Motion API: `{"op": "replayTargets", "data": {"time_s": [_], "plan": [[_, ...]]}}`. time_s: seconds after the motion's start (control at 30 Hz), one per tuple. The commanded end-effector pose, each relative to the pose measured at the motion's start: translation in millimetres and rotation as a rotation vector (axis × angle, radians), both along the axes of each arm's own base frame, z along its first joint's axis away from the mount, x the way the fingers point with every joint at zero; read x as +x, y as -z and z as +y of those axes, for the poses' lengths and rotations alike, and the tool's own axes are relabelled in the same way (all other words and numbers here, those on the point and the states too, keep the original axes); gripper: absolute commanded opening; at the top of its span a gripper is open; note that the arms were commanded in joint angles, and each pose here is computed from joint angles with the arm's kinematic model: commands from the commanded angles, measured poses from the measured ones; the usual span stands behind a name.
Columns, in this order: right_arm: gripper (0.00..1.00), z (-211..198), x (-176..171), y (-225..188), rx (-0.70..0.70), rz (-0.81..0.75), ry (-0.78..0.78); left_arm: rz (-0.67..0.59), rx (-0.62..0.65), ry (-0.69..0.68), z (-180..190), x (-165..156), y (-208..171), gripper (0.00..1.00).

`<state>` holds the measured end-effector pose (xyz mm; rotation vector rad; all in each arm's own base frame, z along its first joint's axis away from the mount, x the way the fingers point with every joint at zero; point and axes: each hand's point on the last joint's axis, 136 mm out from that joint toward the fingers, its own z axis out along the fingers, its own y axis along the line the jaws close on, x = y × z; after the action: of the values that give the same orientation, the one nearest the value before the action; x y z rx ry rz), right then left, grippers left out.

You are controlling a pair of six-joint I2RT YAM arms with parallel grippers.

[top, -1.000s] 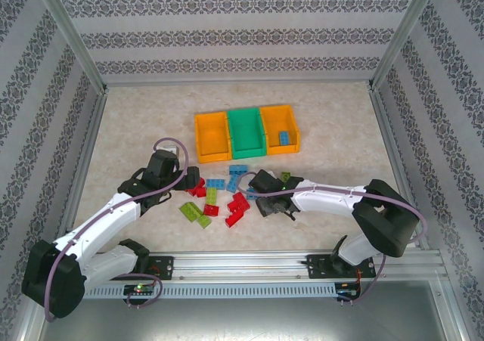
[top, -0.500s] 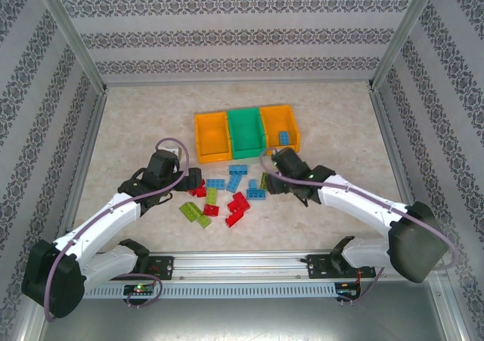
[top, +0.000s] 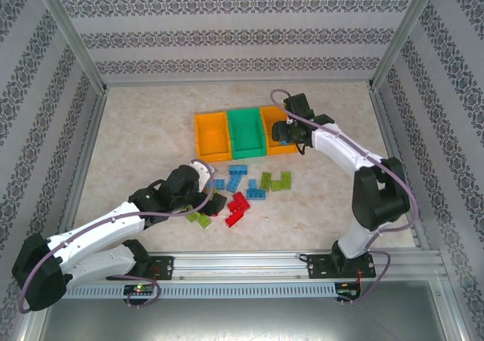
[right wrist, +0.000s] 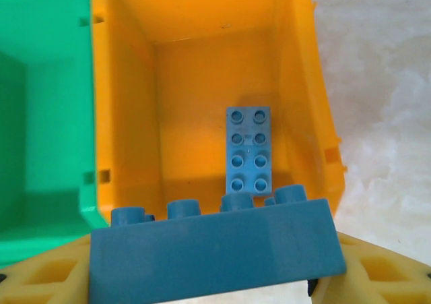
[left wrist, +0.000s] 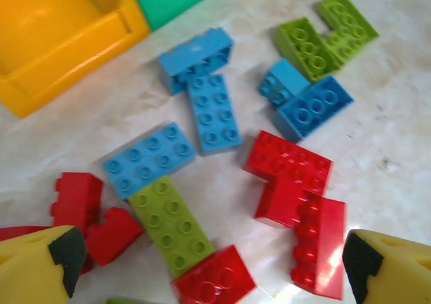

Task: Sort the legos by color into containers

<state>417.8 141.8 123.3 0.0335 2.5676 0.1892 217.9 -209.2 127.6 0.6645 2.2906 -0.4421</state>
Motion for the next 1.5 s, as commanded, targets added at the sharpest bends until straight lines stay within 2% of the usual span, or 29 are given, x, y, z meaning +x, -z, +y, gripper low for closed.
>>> {"op": "replayTargets", "data": {"time_s": [0.0,0.17,0.4,0.53,0.8,1.17,1.47], "plan": [[0.51,-10,6,15,-0.049,0.06,0.025,0.018,0.039,0.097,-11,-21,11,1.0],[0.53,-5,21,28,-0.046,0.09,0.039,0.048,0.108,0.199,-31,-45,24,0.92],[0.58,-7,28,44,-0.078,0.128,0.054,0.127,0.188,0.262,-53,-58,49,0.86],[0.61,-9,29,51,-0.091,0.143,0.057,0.155,0.248,0.265,-56,-61,62,0.85],[0.65,-5,29,57,-0.071,0.156,0.054,0.205,0.24,0.258,-66,-66,75,0.78],[0.77,13,13,42,0.02,0.125,0.03,0.18,0.286,0.245,-74,-53,85,0.77],[0.87,11,-8,16,0.063,0.072,0.036,0.176,0.302,0.259,-79,-50,93,0.54]]}}
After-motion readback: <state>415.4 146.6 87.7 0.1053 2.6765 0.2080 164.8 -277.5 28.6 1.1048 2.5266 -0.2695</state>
